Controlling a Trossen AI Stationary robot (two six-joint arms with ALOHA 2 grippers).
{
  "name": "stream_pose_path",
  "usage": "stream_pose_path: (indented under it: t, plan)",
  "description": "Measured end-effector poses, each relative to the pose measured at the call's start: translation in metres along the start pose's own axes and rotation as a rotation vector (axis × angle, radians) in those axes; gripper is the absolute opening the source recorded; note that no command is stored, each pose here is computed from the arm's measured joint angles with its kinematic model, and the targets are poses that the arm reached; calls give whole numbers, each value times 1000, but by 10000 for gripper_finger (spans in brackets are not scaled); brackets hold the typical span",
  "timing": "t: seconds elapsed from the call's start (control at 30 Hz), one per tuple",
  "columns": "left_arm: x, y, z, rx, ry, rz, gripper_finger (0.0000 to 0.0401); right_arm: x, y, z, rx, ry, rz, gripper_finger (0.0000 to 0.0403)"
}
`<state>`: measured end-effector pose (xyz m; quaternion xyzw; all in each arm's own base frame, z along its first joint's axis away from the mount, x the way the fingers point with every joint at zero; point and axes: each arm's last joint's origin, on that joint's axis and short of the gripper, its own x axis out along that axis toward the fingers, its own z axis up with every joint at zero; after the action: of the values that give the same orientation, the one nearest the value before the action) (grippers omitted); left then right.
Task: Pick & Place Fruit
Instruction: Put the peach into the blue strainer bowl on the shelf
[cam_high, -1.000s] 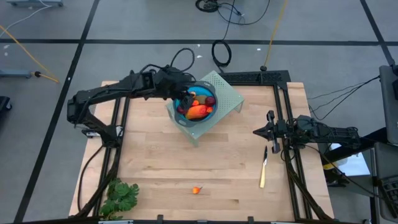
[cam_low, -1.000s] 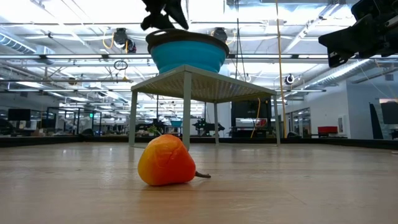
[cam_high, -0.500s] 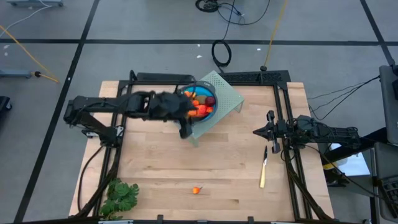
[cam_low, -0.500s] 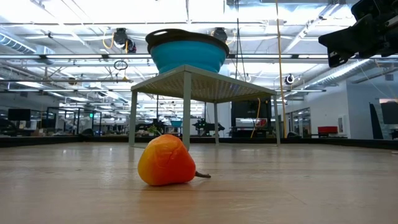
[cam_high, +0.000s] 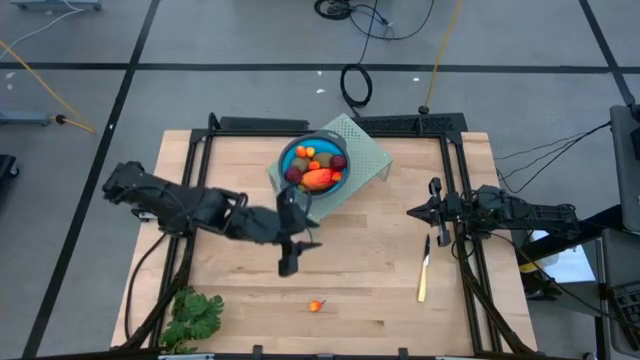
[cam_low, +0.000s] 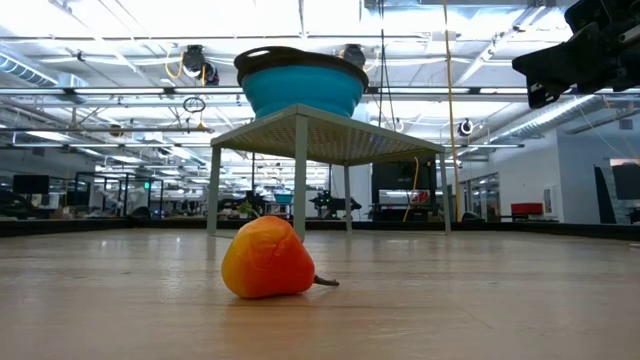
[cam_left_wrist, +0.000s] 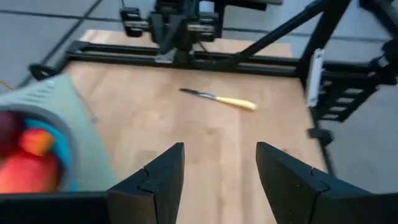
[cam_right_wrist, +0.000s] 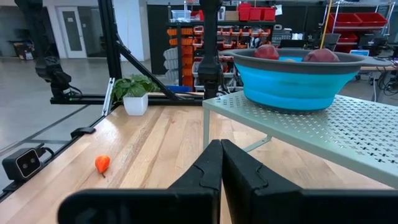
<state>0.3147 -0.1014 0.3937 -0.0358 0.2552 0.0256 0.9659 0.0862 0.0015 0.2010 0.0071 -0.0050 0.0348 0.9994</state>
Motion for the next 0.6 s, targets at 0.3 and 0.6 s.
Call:
stream_pose_path:
  t: [0.3, 0.6]
  plan:
    - [28, -42, -14, -127, -9, -68, 200, 0, 0, 0, 0, 1, 1, 0]
    - [56, -71, -38, -294, 72, -81, 200, 0, 0, 0, 0, 1, 1, 0]
